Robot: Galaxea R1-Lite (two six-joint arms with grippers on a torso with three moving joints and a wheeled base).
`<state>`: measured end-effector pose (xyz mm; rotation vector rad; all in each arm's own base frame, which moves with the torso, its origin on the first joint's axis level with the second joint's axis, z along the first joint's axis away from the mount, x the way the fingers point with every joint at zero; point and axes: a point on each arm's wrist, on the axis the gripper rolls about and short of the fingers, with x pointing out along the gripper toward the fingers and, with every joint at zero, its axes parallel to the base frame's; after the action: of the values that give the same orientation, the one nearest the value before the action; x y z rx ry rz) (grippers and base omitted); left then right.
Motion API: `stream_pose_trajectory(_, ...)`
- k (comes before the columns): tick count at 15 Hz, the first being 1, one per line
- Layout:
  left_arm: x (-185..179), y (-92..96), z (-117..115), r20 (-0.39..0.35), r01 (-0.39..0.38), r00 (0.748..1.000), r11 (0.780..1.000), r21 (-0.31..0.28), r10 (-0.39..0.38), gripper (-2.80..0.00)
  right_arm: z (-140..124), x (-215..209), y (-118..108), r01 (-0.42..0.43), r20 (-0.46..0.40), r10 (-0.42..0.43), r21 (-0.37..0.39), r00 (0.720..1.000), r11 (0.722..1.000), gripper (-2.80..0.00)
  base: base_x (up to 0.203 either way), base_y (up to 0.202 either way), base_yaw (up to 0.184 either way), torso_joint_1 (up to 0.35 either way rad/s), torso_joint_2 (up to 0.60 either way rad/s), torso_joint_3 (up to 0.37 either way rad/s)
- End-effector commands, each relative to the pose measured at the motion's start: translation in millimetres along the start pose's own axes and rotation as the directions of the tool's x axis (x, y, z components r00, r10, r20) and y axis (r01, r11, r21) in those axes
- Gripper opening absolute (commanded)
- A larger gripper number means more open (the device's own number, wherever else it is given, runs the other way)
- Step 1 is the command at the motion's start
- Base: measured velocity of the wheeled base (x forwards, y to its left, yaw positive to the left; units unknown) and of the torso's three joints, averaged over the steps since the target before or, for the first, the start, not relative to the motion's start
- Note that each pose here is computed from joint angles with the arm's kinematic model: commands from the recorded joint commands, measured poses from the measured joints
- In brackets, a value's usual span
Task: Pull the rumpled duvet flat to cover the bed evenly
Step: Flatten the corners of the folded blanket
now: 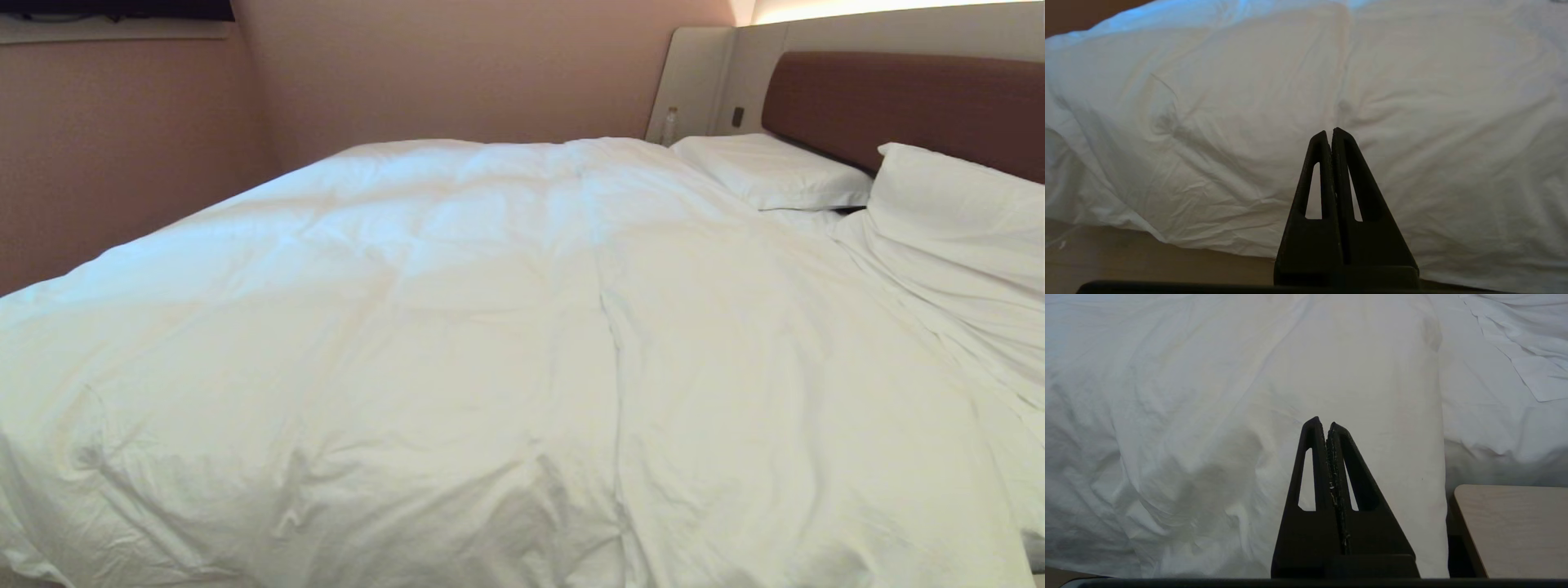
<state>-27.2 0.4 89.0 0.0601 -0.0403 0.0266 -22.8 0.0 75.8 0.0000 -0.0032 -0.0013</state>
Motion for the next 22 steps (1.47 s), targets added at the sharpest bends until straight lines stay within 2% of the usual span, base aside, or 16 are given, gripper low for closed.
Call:
stream_pose_trajectory(1,1.9,-0.5,-7.2,-0.025,0.005,1.000,1.000,-0.002,-0.005,-2.80,-0.1,0.0,0.0,0.000,-0.002,0.000,0.000,1.000,1.000,-2.80,0.000,0.000,0.000,0.000,0.00,0.000)
stream_pose_trajectory(22,3.6,-1.2,-14.3,-0.049,0.017,0.999,1.000,-0.013,-0.018,-2.80,0.0,0.0,0.0,-0.004,0.000,0.004,0.000,1.000,1.000,-2.80,-0.003,0.000,0.000,0.000,0.00,0.000)
